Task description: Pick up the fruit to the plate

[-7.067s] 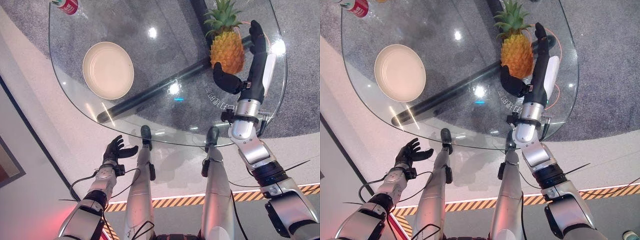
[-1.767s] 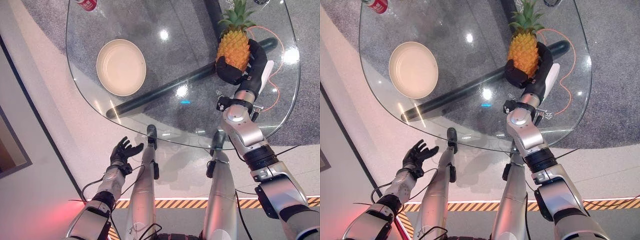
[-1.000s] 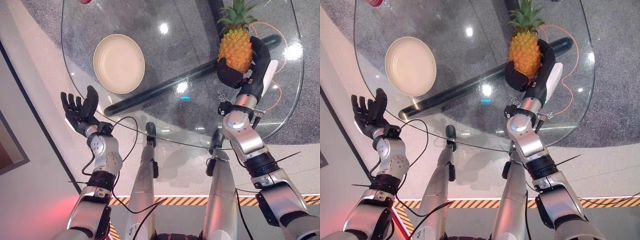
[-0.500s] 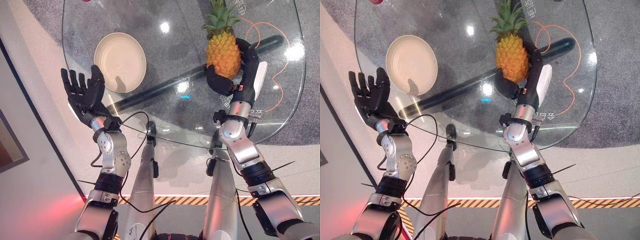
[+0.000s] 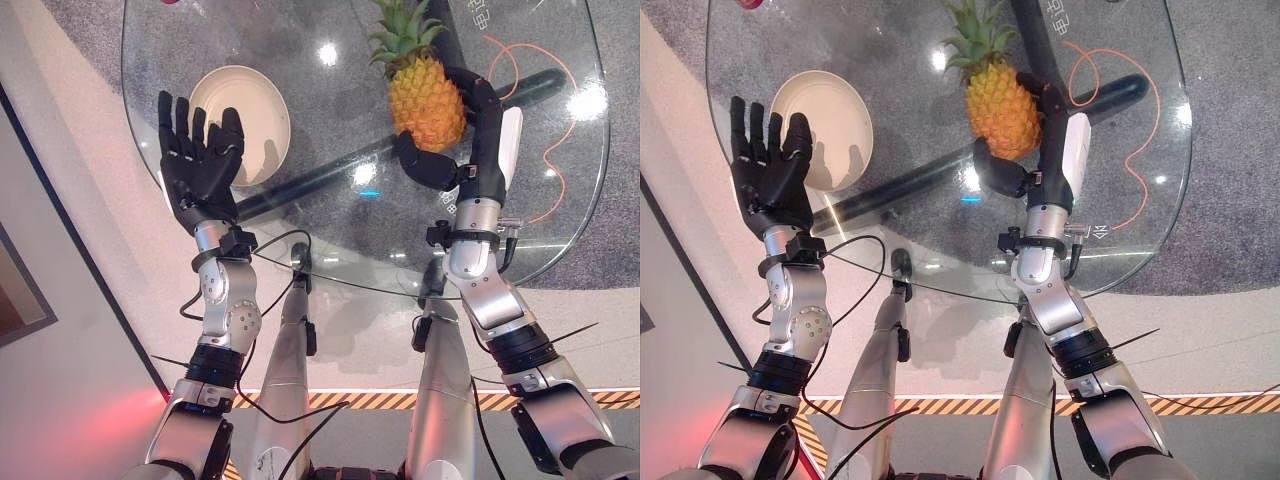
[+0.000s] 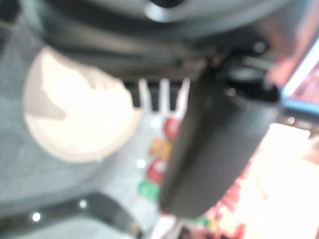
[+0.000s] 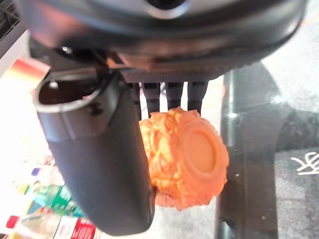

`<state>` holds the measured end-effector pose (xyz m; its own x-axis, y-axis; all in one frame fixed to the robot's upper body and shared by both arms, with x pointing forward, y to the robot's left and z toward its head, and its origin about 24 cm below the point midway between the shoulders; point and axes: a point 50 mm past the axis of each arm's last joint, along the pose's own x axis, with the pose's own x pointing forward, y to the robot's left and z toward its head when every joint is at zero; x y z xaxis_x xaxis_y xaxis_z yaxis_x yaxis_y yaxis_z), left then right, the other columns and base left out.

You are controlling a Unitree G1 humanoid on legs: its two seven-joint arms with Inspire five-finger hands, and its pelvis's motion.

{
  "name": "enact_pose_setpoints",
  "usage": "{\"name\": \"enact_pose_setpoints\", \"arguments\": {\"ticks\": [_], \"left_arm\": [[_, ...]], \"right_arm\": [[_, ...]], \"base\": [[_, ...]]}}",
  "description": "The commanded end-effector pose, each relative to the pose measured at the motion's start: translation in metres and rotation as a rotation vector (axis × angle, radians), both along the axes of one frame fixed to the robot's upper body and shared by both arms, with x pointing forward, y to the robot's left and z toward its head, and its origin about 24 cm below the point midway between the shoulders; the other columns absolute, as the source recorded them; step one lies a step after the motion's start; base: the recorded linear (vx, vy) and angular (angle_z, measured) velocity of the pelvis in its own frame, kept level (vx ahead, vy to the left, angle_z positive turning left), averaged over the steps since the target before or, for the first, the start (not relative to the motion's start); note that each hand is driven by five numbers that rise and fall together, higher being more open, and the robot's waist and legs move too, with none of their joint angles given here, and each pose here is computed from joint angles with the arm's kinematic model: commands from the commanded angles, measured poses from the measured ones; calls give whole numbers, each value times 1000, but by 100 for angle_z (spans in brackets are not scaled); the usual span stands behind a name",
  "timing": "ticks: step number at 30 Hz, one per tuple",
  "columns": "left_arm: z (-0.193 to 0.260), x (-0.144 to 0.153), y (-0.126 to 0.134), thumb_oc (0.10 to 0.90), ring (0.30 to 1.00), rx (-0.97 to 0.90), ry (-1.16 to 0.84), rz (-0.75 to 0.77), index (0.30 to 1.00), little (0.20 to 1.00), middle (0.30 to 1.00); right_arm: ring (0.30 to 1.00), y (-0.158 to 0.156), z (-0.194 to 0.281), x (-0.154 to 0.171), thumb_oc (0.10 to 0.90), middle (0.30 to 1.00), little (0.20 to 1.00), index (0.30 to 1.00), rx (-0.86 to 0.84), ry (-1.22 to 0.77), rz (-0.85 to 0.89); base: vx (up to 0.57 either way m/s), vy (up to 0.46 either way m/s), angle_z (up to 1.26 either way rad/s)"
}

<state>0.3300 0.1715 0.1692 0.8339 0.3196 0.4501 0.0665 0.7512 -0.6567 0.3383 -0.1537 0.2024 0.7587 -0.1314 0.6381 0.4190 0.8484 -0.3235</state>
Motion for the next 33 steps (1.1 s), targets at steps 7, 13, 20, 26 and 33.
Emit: {"name": "enact_pose_setpoints", "arguments": {"ticks": [7, 13, 20, 26, 33], "left_arm": [[66, -10, -8, 800, 900, 65, -328, -210, 900, 900, 900], [76, -9, -24, 800, 900, 37, -369, -352, 900, 900, 900], [82, -10, -37, 800, 900, 11, -396, -442, 900, 900, 900], [83, -10, -46, 800, 900, -17, -378, -516, 900, 900, 900], [81, -9, -51, 800, 900, -40, -348, -545, 900, 900, 900]], "right_arm": [[300, 43, 73, -39, 100, 300, 200, 300, -123, -383, 266], [300, 58, 80, -43, 100, 300, 200, 300, -219, -395, 314], [300, 69, 83, -48, 100, 300, 200, 300, -269, -402, 359], [300, 77, 85, -52, 100, 300, 200, 300, -293, -408, 393], [300, 85, 88, -57, 100, 300, 200, 300, -314, -417, 434]], "base": [[-1, 10, 0], [0, 0, 0], [0, 0, 0], [0, 0, 0], [0, 0, 0]]}}
